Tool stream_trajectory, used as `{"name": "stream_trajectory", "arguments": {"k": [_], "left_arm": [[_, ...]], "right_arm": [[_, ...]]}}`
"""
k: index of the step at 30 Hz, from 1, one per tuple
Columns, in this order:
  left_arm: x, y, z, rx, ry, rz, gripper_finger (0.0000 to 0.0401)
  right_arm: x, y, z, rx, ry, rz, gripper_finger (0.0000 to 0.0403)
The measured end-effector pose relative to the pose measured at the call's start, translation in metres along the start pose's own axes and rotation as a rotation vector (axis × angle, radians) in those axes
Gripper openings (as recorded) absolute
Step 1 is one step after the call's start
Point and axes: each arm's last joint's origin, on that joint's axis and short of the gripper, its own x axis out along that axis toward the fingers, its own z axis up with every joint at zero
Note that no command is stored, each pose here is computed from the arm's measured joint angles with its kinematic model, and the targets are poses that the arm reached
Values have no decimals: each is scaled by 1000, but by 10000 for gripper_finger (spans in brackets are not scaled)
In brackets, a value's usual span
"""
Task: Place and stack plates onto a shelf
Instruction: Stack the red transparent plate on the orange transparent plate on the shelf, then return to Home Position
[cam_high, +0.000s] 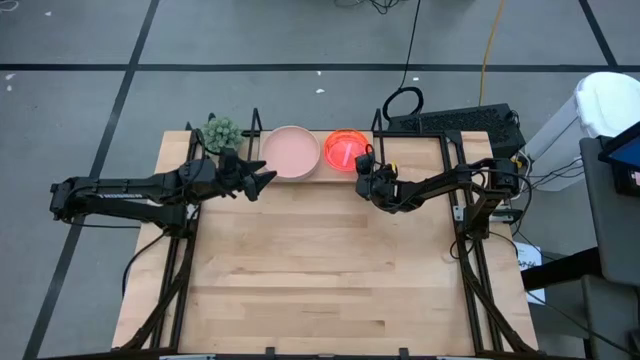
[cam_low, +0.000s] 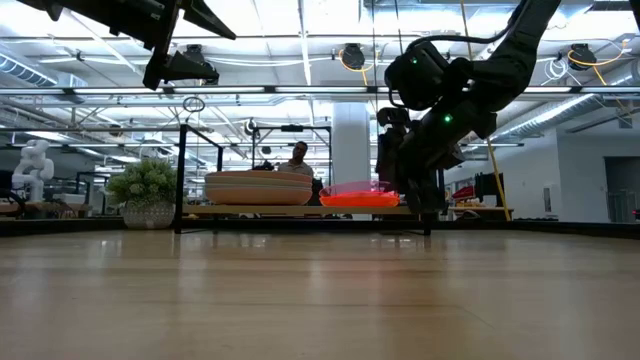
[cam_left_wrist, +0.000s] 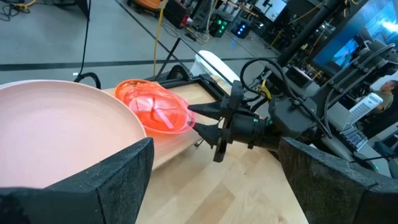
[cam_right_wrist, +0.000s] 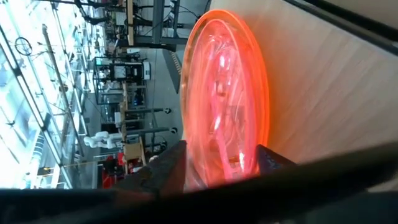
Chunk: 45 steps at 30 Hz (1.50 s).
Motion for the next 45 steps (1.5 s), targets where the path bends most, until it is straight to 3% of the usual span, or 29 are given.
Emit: {"name": "stream_trajectory", "arguments": {"k": [11, 17, 23, 28, 39, 45], "left_arm": [[0, 0, 0, -23, 3, -2, 349], [0, -1, -1, -25, 35, -40, 349], [0, -2, -2, -30, 54, -64, 349], [0, -2, -2, -30, 69, -83, 349], [0, -4, -3, 1, 109, -142, 349], [-1, -6, -4, 34, 131, -195, 343]], "right_arm": [[-7, 19, -1, 70, 35, 80, 250], [-15, 31, 3, 41, 46, 86, 253], [-25, 35, 13, -45, 63, 4, 254], [-32, 47, 16, -77, 79, 43, 254], [-51, 74, 19, -382, 305, 149, 250], [-69, 89, 22, -571, 378, 255, 209]]}}
